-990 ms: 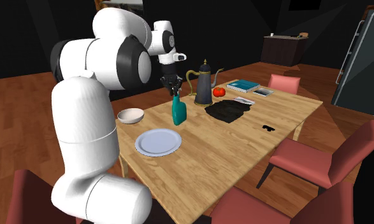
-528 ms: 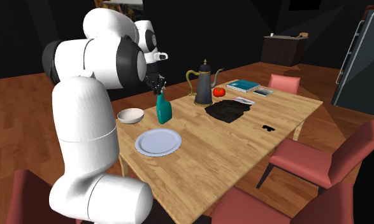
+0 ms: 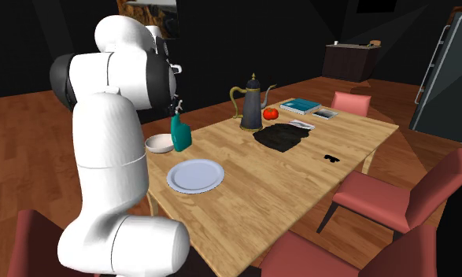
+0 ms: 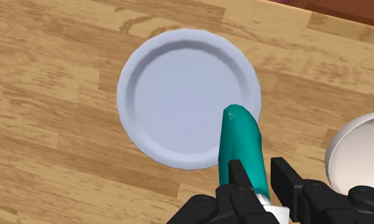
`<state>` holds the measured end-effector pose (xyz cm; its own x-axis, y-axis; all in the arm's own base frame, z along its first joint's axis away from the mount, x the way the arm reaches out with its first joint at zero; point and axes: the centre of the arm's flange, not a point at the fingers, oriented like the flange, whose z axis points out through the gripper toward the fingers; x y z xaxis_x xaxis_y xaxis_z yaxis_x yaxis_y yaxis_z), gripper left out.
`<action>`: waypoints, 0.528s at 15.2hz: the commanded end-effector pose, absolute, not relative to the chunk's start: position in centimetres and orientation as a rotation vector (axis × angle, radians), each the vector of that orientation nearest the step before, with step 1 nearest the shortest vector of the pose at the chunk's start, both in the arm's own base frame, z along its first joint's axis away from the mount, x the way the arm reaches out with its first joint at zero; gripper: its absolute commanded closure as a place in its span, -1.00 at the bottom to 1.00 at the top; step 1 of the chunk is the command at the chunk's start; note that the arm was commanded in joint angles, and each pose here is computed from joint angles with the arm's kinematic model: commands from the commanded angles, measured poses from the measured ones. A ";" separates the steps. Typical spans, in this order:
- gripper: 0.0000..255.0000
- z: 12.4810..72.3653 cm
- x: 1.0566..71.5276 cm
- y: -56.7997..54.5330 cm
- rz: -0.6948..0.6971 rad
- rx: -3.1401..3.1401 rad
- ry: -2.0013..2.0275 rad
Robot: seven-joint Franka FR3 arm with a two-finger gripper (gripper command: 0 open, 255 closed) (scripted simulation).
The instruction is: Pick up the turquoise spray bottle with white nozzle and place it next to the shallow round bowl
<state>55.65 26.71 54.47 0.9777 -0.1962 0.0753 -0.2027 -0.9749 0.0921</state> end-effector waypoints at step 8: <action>1.00 54.5 53.9 38.4 0.100 3.025 -0.308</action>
<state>54.31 37.15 54.39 0.9776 -0.1965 0.0749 -0.2030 -0.9748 0.0924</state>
